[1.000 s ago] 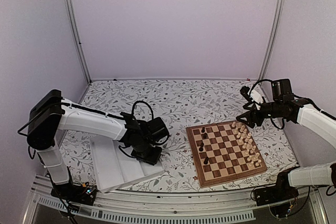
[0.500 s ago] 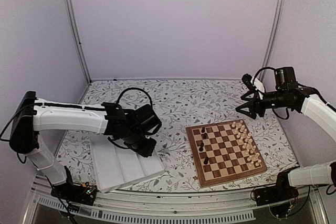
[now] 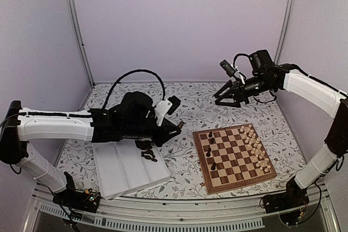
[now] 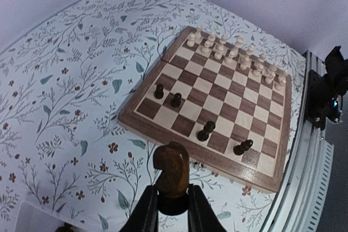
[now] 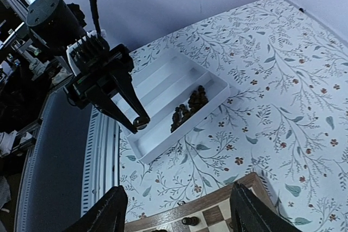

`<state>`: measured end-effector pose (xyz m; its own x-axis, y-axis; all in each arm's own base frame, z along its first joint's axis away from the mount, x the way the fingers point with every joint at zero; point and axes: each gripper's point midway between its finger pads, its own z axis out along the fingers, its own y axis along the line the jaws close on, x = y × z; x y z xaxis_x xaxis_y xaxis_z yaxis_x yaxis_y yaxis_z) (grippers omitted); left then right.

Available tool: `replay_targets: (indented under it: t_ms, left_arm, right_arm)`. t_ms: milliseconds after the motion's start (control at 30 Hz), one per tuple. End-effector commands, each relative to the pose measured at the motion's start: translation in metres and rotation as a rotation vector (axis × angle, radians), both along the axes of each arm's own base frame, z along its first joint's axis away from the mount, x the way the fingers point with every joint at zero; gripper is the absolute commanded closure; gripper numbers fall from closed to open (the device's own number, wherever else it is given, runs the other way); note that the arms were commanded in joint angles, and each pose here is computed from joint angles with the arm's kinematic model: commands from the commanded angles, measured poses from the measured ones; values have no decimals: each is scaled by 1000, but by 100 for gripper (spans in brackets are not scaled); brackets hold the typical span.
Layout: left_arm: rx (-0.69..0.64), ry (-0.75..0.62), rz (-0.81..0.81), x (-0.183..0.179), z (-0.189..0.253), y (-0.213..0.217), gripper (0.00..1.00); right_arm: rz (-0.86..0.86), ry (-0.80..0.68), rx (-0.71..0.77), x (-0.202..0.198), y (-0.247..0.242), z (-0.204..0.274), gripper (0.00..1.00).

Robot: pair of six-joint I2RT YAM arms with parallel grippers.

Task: Set up the chess pieces on the board
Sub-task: Place the chess piece on the chessboard.

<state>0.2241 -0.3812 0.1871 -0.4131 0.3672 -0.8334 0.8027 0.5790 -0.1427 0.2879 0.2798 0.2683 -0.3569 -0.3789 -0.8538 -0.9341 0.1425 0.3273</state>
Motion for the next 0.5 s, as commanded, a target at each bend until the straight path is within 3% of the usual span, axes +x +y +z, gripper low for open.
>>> replay_targets:
  t_ms: [0, 467]
  left_arm:
    - [-140, -172, -82, 12, 42, -39, 82]
    - [-58, -310, 16, 28, 42, -58, 83]
  right_arm:
    - [126, 198, 22, -28, 30, -6, 32]
    - [139, 305, -79, -37, 70, -34, 33]
